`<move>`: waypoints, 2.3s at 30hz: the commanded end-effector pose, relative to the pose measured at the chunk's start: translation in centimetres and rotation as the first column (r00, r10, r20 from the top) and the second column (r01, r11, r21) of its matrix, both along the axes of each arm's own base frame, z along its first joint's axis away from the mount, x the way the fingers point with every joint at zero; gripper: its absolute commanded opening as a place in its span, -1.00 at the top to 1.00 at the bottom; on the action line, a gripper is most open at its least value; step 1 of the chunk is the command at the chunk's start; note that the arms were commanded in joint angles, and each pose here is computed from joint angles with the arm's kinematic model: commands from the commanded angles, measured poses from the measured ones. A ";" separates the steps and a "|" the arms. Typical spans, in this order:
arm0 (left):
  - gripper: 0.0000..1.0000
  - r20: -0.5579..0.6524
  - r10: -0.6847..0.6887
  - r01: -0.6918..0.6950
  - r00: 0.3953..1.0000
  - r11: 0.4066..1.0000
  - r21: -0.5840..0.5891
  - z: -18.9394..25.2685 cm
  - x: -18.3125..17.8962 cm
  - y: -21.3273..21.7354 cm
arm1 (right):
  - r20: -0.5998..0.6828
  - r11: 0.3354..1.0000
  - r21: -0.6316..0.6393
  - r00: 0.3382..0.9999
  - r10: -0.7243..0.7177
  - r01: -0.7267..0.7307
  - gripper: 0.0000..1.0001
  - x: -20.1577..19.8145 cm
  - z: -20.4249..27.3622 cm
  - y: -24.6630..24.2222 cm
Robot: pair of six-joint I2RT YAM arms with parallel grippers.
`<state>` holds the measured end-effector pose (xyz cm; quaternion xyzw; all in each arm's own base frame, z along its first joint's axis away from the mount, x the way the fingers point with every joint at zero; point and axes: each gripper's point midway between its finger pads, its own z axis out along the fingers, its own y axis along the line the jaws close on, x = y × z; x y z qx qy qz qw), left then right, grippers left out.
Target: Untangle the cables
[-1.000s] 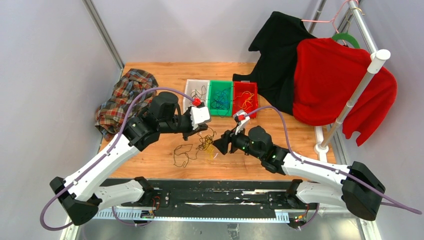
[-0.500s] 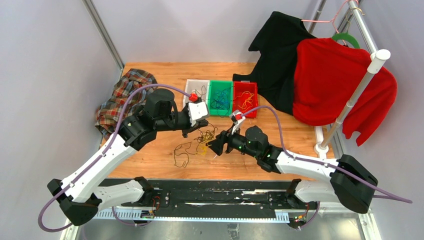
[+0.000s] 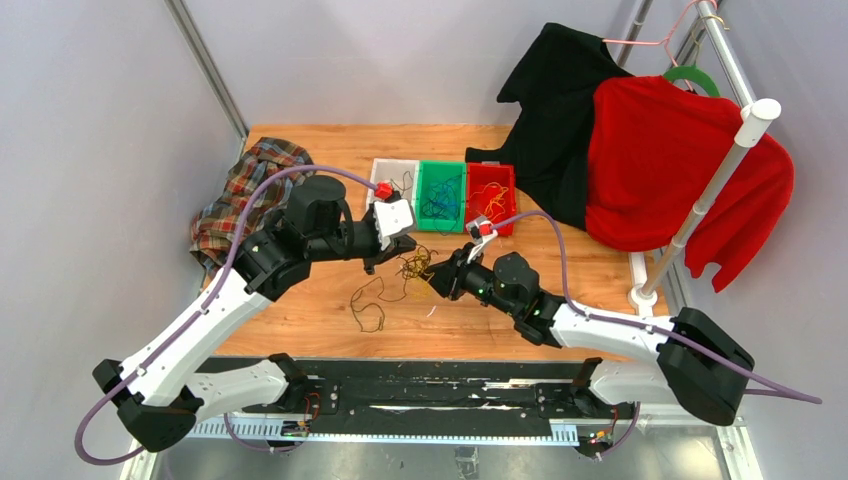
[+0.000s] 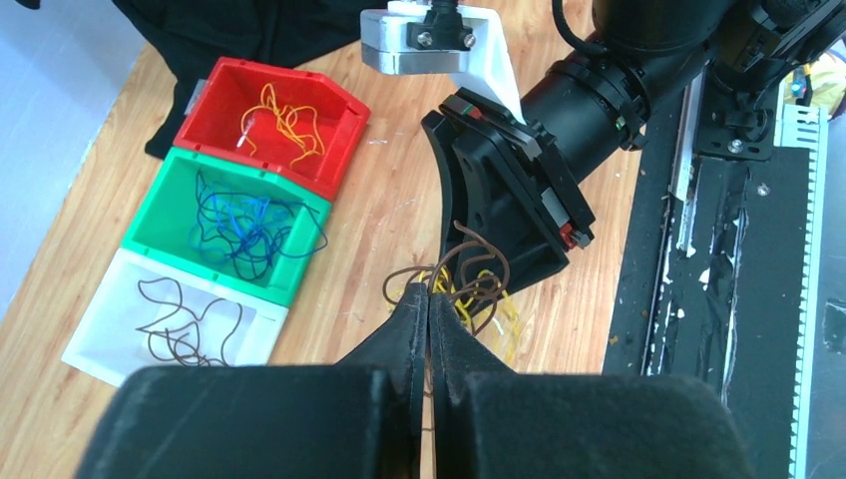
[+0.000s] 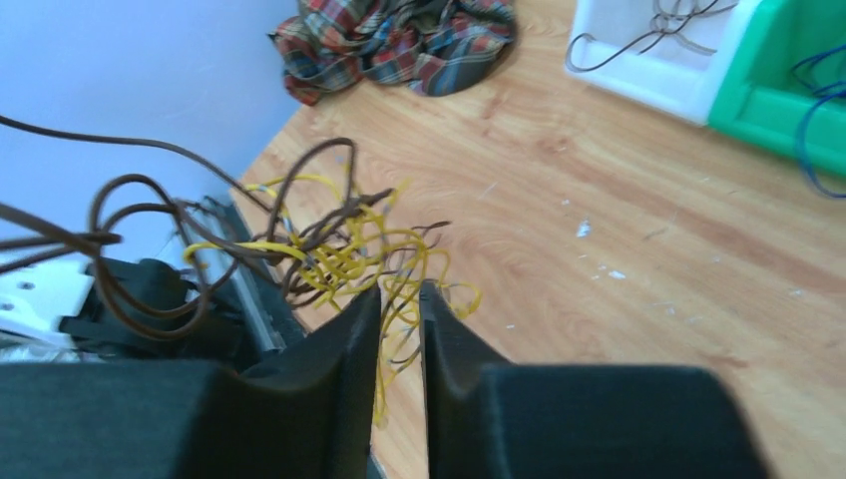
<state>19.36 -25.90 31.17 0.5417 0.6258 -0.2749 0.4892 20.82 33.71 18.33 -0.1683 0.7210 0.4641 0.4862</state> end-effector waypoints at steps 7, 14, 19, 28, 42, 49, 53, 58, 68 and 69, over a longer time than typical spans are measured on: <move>0.99 0.091 0.001 0.005 0.996 0.998 -0.058 4.5 -0.4 0.7 | -0.041 0.988 -0.055 0.988 -0.148 0.146 0.99 0.5 -2.3 -3.4; 0.99 0.247 0.047 -0.043 0.968 0.999 -0.020 7.8 1.0 2.1 | -0.089 0.877 -0.303 0.905 -0.415 0.372 0.99 1.1 -6.9 -10.2; 0.99 0.472 0.118 -0.160 0.874 0.986 0.049 11.4 3.2 4.9 | -0.051 0.735 -0.416 0.794 -0.606 0.535 0.99 1.6 -7.6 -15.3; 0.99 0.758 0.132 -0.330 0.638 0.937 0.114 17.8 4.1 10.0 | 0.015 0.613 -0.530 0.729 -0.684 0.586 0.99 1.8 -7.2 -18.3; 0.99 0.570 0.075 -0.199 0.818 0.967 0.158 11.1 1.2 9.0 | -0.005 0.646 -0.499 0.743 -0.669 0.578 0.99 14.2 0.6 -18.4; 0.99 0.501 0.042 -0.134 0.864 0.980 0.149 8.9 -0.1 8.2 | -0.015 0.628 -0.522 0.730 -0.683 0.577 0.99 21.7 0.6 -17.8; 0.99 0.471 0.026 -0.106 0.882 0.984 0.144 8.2 -0.5 7.7 | 0.019 0.601 -0.569 0.740 -0.673 0.561 0.97 25.2 -0.5 -17.3; 0.99 0.455 0.013 -0.086 0.890 0.986 0.141 7.9 -0.7 7.4 | 0.054 0.563 -0.621 0.746 -0.663 0.545 0.37 27.8 -1.1 -17.0; 0.99 0.436 0.062 -0.116 0.898 0.988 0.099 8.0 0.0 6.9 | 0.072 0.737 -0.476 0.856 -0.512 0.480 -0.17 25.2 4.8 -14.0; 0.99 0.432 0.074 -0.124 0.899 0.988 0.091 8.0 0.1 6.9 | 0.085 0.779 -0.438 0.884 -0.461 0.448 -0.19 23.8 5.6 -13.0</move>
